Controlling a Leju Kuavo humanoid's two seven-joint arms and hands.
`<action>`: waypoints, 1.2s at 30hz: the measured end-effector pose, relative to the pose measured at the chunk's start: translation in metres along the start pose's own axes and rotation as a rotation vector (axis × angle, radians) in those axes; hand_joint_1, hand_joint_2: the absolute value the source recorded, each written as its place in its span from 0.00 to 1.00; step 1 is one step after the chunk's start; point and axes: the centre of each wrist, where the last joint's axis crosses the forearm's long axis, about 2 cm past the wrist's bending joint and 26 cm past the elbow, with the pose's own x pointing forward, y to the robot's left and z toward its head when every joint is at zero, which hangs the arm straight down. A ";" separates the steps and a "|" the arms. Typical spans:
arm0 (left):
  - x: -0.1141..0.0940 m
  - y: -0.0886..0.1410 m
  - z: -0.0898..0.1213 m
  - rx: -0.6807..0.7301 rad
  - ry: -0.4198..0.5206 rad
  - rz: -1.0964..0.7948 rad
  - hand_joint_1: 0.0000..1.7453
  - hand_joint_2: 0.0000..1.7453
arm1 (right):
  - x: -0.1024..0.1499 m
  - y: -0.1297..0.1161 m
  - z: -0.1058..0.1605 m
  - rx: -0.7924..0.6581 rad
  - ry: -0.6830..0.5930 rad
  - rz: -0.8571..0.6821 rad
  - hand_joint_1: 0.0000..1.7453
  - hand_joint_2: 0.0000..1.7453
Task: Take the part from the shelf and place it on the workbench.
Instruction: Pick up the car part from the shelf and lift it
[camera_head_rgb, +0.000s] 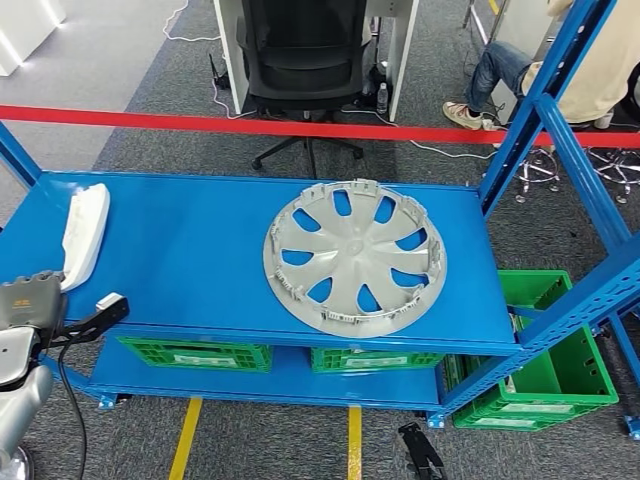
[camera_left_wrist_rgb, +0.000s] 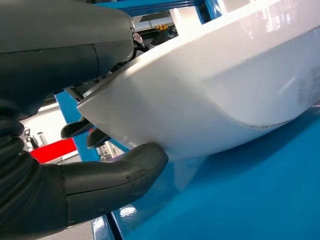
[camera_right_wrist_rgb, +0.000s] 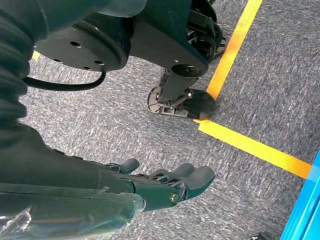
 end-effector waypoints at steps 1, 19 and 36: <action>0.000 0.000 0.000 0.000 -0.003 -0.001 1.00 1.00 | 0.000 0.000 0.000 0.000 0.000 0.000 0.00 1.00; 0.010 0.002 0.000 0.040 -0.104 0.084 1.00 1.00 | 0.002 0.000 -0.001 0.003 -0.012 -0.001 0.00 1.00; 0.045 0.018 0.003 0.253 -0.319 0.423 1.00 1.00 | 0.002 0.001 -0.001 0.008 -0.024 0.007 0.00 1.00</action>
